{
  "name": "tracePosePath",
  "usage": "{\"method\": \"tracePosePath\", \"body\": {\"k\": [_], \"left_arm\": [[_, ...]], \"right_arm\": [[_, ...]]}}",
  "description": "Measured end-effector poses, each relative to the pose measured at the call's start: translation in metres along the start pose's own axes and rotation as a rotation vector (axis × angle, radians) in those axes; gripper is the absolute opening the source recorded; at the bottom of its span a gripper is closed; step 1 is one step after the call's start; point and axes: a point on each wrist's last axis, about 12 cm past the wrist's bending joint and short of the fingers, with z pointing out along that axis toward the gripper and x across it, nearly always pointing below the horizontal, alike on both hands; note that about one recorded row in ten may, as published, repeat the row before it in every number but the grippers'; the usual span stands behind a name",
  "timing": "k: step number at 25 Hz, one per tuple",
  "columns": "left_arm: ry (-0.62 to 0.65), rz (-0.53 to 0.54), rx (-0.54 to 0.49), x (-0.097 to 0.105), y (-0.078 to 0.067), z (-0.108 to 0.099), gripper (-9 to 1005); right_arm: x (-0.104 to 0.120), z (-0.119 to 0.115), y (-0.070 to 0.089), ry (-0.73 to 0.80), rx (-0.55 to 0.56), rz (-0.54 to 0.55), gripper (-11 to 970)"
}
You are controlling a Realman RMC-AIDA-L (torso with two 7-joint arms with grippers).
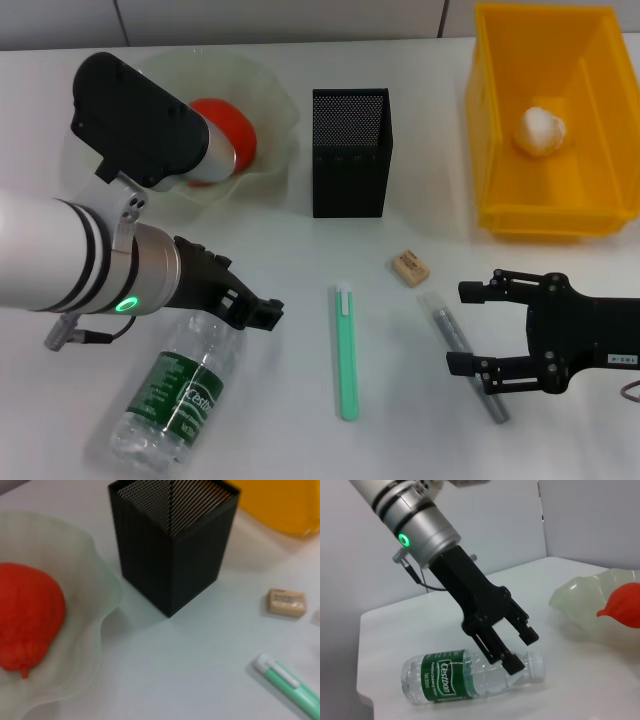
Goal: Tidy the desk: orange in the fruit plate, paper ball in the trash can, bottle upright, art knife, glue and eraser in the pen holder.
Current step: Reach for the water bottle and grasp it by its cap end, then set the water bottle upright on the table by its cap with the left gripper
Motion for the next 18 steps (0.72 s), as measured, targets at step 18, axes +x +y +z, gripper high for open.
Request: {"method": "tracePosePath", "body": {"k": [18], "left_arm": [[0.102, -0.029, 0.007, 0.000, 0.018, 0.028, 685]], "right_arm": [[0.001, 0.003, -0.001, 0.008, -0.010, 0.036, 841]]}}
